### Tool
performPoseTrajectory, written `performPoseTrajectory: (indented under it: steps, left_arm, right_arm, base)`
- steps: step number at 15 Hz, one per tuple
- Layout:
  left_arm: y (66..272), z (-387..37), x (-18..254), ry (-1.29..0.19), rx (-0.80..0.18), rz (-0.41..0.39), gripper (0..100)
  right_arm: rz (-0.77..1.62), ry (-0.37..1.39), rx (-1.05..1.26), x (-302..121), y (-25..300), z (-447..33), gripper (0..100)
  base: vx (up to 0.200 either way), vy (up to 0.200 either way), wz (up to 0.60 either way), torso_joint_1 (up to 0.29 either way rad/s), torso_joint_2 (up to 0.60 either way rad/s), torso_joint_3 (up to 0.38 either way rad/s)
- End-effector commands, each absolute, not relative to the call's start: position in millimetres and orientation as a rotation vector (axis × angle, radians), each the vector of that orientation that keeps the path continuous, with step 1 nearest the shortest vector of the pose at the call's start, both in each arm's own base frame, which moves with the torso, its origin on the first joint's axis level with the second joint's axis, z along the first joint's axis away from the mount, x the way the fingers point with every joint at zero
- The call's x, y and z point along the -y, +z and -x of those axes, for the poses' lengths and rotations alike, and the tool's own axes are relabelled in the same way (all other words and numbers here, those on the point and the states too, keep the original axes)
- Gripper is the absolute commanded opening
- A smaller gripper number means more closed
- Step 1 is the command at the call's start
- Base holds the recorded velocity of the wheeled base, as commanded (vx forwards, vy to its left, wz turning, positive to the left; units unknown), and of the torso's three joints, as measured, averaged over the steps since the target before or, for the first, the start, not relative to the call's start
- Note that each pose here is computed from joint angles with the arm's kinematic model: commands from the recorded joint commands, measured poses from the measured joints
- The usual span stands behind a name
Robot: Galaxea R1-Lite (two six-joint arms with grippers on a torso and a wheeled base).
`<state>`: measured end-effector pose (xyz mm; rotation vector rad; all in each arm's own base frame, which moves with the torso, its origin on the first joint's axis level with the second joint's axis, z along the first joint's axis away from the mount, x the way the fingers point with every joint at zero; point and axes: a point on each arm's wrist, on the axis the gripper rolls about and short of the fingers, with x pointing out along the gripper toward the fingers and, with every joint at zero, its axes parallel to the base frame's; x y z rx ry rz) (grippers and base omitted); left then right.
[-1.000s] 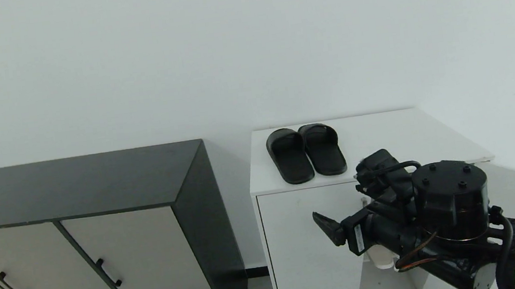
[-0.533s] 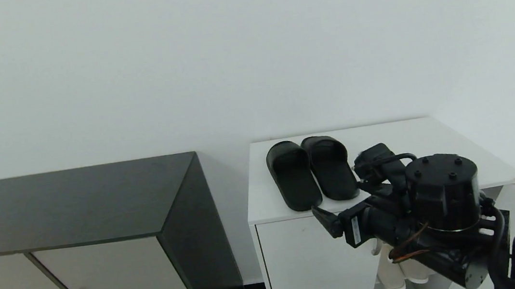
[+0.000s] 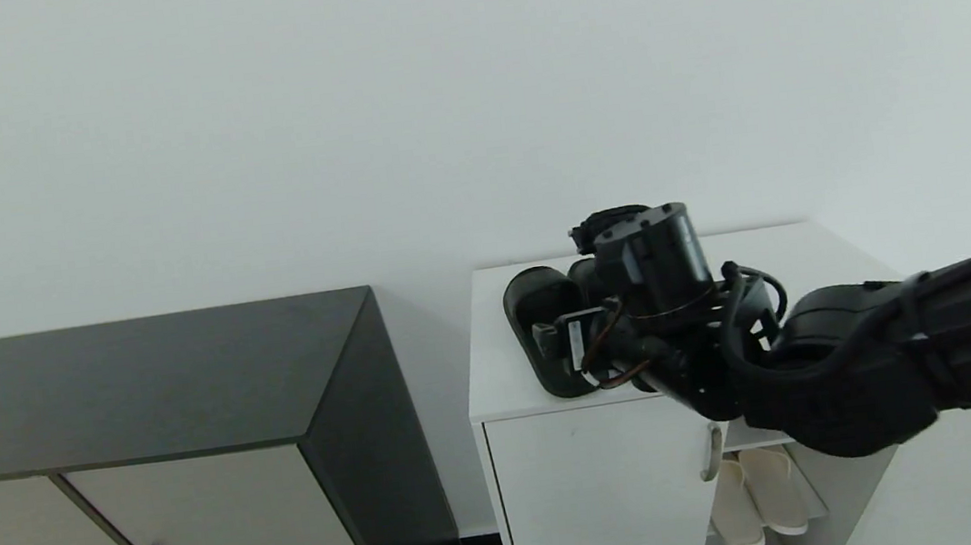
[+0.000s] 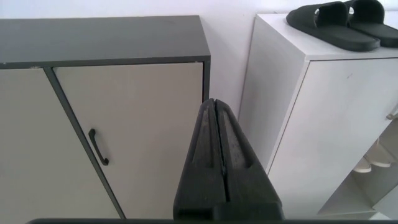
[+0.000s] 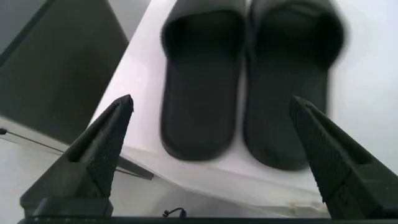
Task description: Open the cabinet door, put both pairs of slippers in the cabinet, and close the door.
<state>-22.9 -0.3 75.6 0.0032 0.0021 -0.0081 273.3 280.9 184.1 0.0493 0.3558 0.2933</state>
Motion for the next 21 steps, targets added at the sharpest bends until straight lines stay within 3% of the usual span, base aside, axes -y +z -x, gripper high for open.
performPoseTrajectory:
  steps: [1, 14, 15, 21]
  left_arm:
    - [76, 23, 0, -0.008, -0.003, -0.002, 0]
    - [75, 23, 0, -0.008, -0.003, -0.002, 0]
    - [75, 23, 0, -0.008, -0.003, -0.002, 0]
    - [75, 23, 0, -0.008, -0.005, -0.002, 0]
  right_arm:
    - [-0.019, 0.233, -0.405, -297, 143, -313, 100]
    - [-0.04, 0.143, -0.321, -299, 118, -392, 100]
    - [-0.051, 0.141, -0.303, -299, 120, -395, 0]
    - [-0.052, 0.141, -0.276, -297, 126, -397, 0]
  base:
    - [0.0, 0.0, 0.0, 0.0, 0.0, 0.0]
    - [0.0, 0.0, 0.0, 0.0, 0.0, 0.0]
    - [0.0, 0.0, 0.0, 0.0, 0.0, 0.0]
    - [0.0, 0.0, 0.0, 0.0, 0.0, 0.0]
